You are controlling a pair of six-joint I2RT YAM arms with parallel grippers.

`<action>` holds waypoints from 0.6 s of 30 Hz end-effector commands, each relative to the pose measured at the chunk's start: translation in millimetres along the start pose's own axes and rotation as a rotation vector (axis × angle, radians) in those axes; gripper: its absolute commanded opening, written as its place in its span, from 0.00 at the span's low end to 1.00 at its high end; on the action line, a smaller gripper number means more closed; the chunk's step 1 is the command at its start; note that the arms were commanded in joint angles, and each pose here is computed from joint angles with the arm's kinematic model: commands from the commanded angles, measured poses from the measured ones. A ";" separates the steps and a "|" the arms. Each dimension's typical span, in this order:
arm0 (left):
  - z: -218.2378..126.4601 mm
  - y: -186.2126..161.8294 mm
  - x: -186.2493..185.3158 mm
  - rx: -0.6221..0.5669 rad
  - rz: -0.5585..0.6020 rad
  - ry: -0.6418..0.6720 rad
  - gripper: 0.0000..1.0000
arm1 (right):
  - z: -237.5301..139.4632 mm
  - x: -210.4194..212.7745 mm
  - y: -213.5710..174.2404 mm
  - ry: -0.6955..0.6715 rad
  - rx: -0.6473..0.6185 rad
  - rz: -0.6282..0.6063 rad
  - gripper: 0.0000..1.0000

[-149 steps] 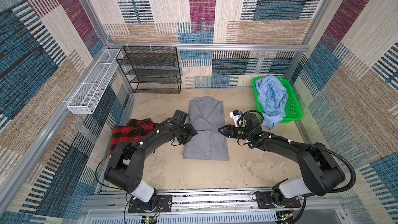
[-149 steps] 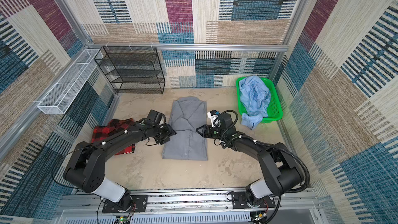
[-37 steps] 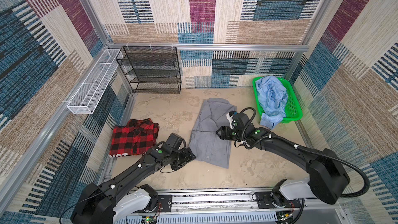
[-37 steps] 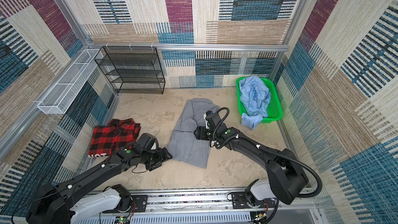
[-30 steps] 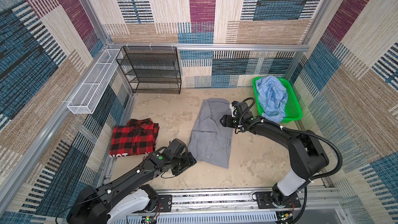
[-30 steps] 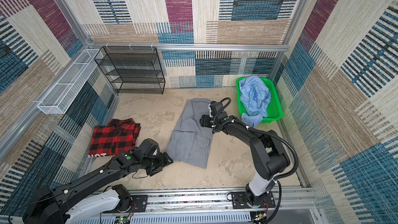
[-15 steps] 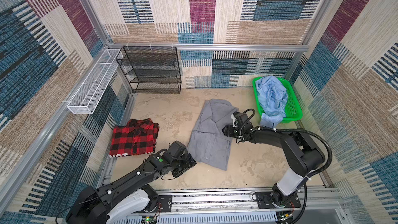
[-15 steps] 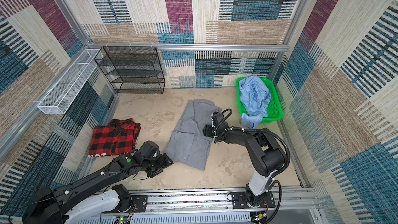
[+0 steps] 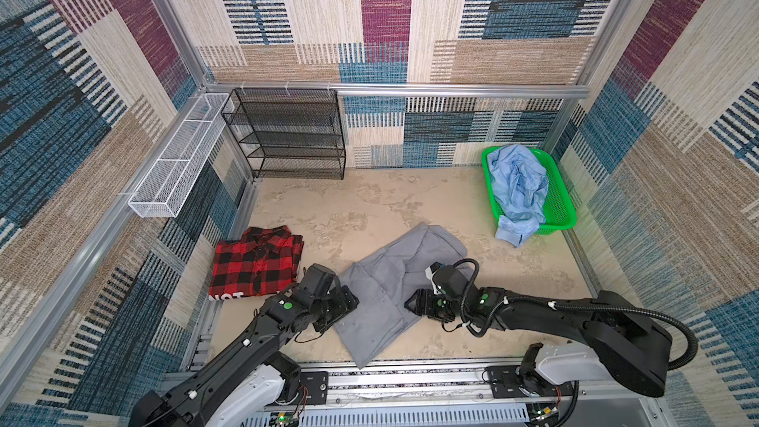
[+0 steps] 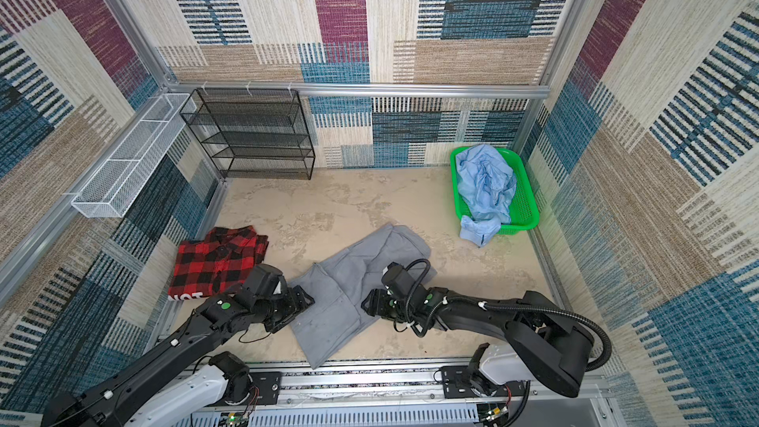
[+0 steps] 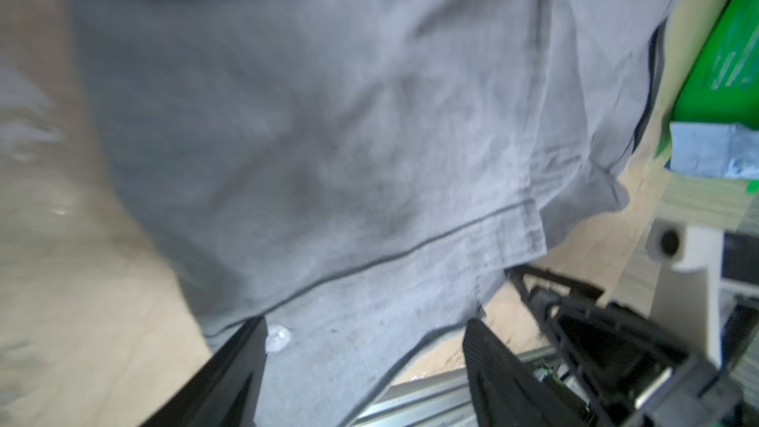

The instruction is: Fold and stack the long sleeve shirts

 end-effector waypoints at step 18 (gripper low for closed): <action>21.8 23.6 -14.9 0.150 0.176 0.023 0.85 | 9.1 76.7 106.1 0.113 -0.152 -0.287 0.69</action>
Point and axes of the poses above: each gripper's point midway between its finger pads, its own z axis out along the fingers, its own x axis along the line the jaws close on, y = z × x, the point moved 6 cm from there along -z, back along the fingers, and after that the axes turned 2 degrees about -z, right-handed, at the moved point
